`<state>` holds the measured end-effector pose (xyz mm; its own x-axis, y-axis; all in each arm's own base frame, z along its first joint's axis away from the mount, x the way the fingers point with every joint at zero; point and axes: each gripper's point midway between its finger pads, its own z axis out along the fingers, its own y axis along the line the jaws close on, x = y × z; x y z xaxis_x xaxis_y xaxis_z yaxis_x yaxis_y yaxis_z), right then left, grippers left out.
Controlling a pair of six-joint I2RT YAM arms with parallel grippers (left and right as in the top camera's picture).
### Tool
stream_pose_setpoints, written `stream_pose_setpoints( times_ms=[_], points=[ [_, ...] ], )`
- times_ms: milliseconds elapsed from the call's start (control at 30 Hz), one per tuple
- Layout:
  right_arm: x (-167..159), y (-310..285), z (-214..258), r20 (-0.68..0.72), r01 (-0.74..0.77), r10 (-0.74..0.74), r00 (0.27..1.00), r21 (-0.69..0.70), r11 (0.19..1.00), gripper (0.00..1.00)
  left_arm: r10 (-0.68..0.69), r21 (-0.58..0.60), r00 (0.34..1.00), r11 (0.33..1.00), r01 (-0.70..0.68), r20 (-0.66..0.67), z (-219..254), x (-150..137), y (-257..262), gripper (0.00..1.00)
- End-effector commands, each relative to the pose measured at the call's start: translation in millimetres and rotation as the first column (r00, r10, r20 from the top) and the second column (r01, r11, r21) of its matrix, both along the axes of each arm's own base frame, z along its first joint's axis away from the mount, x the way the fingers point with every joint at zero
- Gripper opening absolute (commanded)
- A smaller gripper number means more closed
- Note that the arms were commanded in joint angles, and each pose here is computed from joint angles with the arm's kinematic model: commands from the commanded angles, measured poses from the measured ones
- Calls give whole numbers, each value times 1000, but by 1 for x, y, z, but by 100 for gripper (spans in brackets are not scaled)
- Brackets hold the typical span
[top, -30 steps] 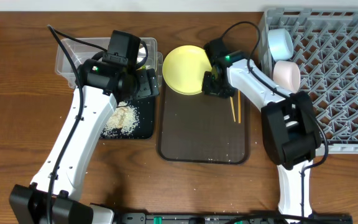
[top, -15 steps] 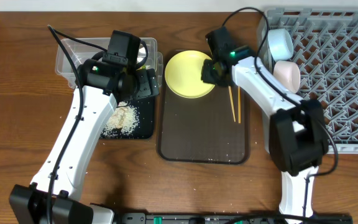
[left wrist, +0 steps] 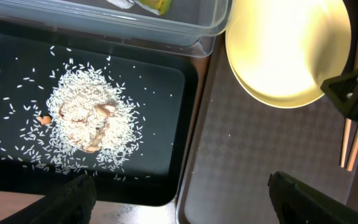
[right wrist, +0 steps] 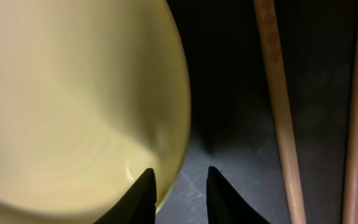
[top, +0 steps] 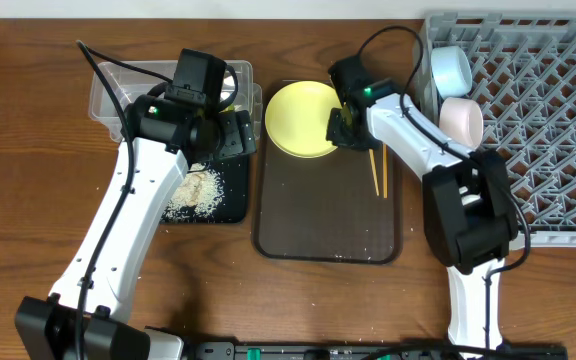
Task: Sort waste into correct bins and load items into the dishwasher rack
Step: 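Reach the right gripper to the yellow plate edge and grasp it, then lift the yellow plate with the right gripper and stand it in the rack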
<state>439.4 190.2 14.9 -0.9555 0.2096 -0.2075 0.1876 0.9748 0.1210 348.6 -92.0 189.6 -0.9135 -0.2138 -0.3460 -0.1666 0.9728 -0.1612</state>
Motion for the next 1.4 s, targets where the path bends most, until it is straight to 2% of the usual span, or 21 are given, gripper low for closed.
stream_pose_setpoints(
  times_ms=[0, 100, 133, 233, 333, 433, 600, 733, 800, 967, 1367],
  points=[
    [-10, -7, -26, -63, 10, -12, 998, -26, 1000, 22, 8, 12, 1000, 1000, -8, 3, 0, 2, 4, 91],
    [-10, -7, -26, -65, 11, -13, 998, -23, 1000, 9, 8, 12, 1000, 1000, -8, 3, 0, 2, 4, 91],
    [-10, -7, -24, -61, 13, -14, 998, -21, 1000, 1, 8, 12, 1000, 1000, -8, 2, 0, 1, 4, 91],
    [-6, -9, -14, -40, 14, -15, 999, -14, 1000, 1, 8, 12, 1000, 1000, -8, 3, 0, 2, 4, 91],
    [5, -17, 17, 17, 3, -3, 1000, 0, 1000, 1, 8, 12, 1000, 1000, -8, 3, 0, 2, 4, 91],
    [21, -41, 78, 140, -18, 21, 990, -22, 1000, 1, 8, 12, 1000, 1000, -8, 3, 0, 2, 4, 91],
    [29, -132, 201, 406, 125, -18, 914, -239, 963, 1, 8, 12, 1000, 1000, -8, 3, 0, 2, 4, 91],
    [9, -218, 274, 527, 314, -37, 849, -447, 838, 1, 8, 12, 1000, 1000, -8, 3, 0, 2, 4, 91],
    [-1, -249, 294, 545, 377, -45, 837, -515, 770, 1, 8, 12, 1000, 1000, -8, 3, 0, 2, 4, 91],
    [-8, -310, 307, 518, 429, -47, 854, -651, 626, 1, 8, 12, 1000, 1000, -8, 3, 0, 2, 4, 91],
    [36, -371, 268, 425, 374, -14, 905, -782, 499, 1, 8, 12, 1000, 1000, -8, 3, 0, 2, 4, 91]
  ],
)
